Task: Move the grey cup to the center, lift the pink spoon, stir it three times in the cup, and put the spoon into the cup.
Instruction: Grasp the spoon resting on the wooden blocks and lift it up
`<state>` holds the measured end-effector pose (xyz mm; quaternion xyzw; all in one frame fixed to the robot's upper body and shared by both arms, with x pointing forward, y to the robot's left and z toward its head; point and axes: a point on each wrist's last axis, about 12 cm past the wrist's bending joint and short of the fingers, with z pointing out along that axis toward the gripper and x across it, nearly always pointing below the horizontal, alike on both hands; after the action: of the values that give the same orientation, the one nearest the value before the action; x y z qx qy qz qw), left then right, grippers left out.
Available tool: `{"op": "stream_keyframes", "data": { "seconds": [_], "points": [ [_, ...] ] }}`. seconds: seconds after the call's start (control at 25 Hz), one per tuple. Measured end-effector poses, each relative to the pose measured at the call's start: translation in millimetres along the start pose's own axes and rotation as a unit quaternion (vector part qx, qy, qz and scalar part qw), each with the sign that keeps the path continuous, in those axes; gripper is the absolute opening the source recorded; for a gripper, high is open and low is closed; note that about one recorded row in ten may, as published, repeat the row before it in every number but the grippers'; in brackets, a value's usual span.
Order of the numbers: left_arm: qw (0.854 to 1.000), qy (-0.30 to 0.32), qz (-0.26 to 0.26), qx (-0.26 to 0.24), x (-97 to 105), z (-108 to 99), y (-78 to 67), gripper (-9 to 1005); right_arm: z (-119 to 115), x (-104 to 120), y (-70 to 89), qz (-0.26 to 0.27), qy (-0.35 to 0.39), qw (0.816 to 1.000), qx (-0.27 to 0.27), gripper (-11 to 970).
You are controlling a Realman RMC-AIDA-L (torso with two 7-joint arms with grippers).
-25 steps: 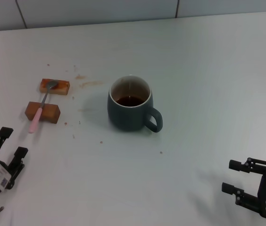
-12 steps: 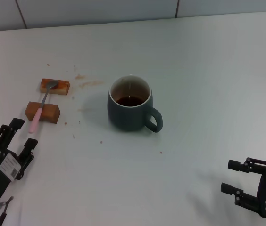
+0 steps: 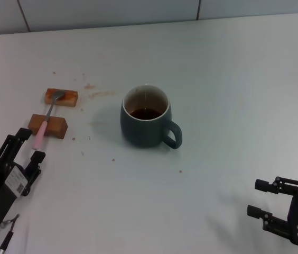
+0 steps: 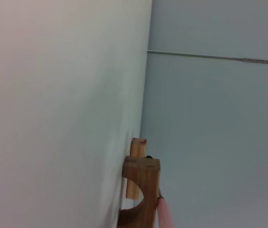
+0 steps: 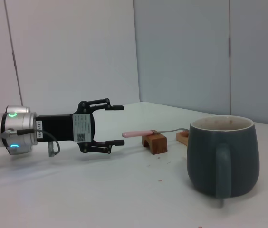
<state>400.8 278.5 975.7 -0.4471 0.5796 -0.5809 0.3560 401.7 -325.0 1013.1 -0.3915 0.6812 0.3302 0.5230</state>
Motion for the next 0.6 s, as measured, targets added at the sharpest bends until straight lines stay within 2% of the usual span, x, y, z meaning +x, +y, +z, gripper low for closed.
{"op": "stream_keyframes", "data": {
  "seconds": [0.6],
  "points": [
    [1.0, -0.01, 0.011, -0.007, 0, 14, -0.6, 746, 1, -2, -2.3, 0.001, -0.001, 1.0, -0.002, 543]
  ]
}}
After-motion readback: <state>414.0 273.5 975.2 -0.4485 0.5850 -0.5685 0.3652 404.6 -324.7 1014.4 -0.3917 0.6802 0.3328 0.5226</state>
